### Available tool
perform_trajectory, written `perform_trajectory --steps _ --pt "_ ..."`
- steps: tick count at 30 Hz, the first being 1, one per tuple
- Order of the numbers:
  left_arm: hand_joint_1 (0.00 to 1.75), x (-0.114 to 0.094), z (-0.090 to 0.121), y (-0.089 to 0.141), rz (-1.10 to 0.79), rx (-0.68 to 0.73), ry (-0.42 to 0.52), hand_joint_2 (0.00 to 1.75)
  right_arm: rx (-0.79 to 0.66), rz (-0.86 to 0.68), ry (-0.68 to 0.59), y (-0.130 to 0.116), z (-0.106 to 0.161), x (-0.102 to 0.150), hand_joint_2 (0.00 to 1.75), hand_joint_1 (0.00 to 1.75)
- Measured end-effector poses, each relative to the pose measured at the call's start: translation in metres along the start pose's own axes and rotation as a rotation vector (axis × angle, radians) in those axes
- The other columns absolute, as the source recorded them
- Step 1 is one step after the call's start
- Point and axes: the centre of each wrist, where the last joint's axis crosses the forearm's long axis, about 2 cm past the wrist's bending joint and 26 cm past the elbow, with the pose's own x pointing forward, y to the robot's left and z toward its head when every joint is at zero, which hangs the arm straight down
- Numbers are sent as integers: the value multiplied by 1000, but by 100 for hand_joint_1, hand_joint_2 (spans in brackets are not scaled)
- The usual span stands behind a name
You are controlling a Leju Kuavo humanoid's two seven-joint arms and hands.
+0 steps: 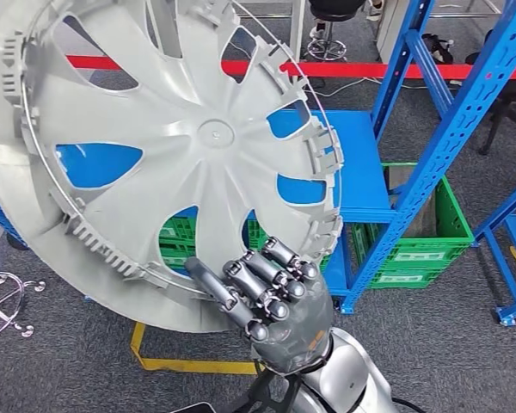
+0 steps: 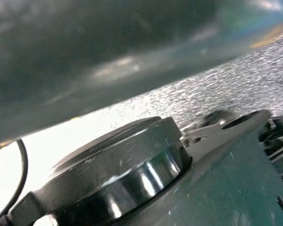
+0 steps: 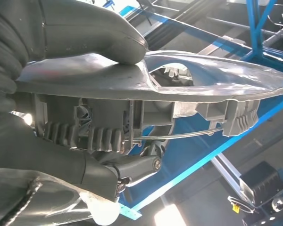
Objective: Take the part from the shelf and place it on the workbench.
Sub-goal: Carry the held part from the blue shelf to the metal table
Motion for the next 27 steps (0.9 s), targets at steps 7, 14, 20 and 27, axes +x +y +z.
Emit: perform_trajectory --steps 7,14,20,27 --pt "0 -2 -3 11 -2 -16 -2 0 -8 -3 -9 3 -4 1 175 175" --pt "0 -1 -4 13 -5 -13 -6 0 -16 -2 -13 3 -6 1 175 175" --pt "0 -2 -4 14 -7 -12 -4 0 -16 -2 -15 3 -6 1 175 175" --pt "0 -2 -4 15 -30 -18 -10 0 -18 7 -27 3 -6 -2 175 175"
